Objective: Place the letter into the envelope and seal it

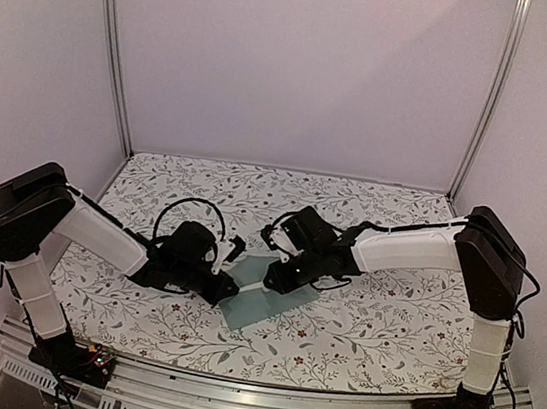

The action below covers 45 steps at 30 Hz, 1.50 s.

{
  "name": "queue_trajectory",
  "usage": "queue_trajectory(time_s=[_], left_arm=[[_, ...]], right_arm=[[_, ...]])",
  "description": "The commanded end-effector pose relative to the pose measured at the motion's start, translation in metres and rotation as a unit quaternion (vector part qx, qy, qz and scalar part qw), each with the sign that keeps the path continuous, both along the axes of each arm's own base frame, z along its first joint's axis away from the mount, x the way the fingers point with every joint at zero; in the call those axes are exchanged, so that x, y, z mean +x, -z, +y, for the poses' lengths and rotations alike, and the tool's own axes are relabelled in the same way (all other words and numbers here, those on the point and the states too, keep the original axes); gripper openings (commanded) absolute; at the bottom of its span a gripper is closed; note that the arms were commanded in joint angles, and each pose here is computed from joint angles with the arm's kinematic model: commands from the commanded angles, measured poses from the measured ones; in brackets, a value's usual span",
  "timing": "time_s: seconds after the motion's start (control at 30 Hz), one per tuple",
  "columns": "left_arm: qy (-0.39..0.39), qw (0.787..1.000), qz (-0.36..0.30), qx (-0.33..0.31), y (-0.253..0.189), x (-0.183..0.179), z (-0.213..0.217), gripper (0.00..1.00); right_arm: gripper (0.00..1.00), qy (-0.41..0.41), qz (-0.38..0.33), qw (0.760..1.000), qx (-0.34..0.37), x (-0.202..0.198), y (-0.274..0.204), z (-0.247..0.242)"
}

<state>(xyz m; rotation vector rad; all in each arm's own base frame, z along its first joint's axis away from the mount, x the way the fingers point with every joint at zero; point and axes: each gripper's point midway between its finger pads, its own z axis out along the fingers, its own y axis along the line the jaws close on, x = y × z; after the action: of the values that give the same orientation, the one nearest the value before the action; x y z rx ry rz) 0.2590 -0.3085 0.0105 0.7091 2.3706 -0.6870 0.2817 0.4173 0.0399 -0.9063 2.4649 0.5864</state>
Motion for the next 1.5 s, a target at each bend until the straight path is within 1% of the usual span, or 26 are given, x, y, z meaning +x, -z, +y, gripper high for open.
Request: queue_trajectory(time_s=[0.0, 0.27, 0.47, 0.7, 0.93, 1.27, 1.47], left_arm=[[-0.018, 1.000, 0.005, 0.012, 0.006, 0.002, 0.015, 0.00], [-0.019, 1.000, 0.005, 0.009, 0.005, 0.003, 0.015, 0.00], [-0.017, 1.000, 0.006, 0.008, 0.006, 0.003, 0.015, 0.00], [-0.016, 1.000, 0.006, 0.007, 0.006, 0.002, 0.015, 0.00], [-0.016, 1.000, 0.007, 0.006, 0.006, 0.003, 0.014, 0.00], [-0.017, 1.000, 0.008, 0.007, 0.007, 0.003, 0.015, 0.00], [-0.018, 1.000, 0.009, 0.006, 0.007, 0.003, 0.016, 0.00]], right_arm=[[0.00, 0.018, 0.002, 0.998, -0.060, -0.001, 0.009, -0.033], [0.00, 0.005, 0.017, 0.999, -0.042, -0.005, 0.001, -0.021], [0.00, -0.012, 0.018, 0.999, -0.026, -0.009, -0.004, -0.001], [0.00, -0.031, 0.020, 0.999, -0.023, -0.016, -0.002, 0.018], [0.00, -0.040, 0.033, 0.998, -0.023, -0.021, 0.010, 0.025], [0.00, -0.071, 0.052, 0.996, 0.002, -0.041, 0.006, 0.039], [0.00, -0.058, 0.043, 0.997, -0.018, -0.040, 0.012, 0.026]])
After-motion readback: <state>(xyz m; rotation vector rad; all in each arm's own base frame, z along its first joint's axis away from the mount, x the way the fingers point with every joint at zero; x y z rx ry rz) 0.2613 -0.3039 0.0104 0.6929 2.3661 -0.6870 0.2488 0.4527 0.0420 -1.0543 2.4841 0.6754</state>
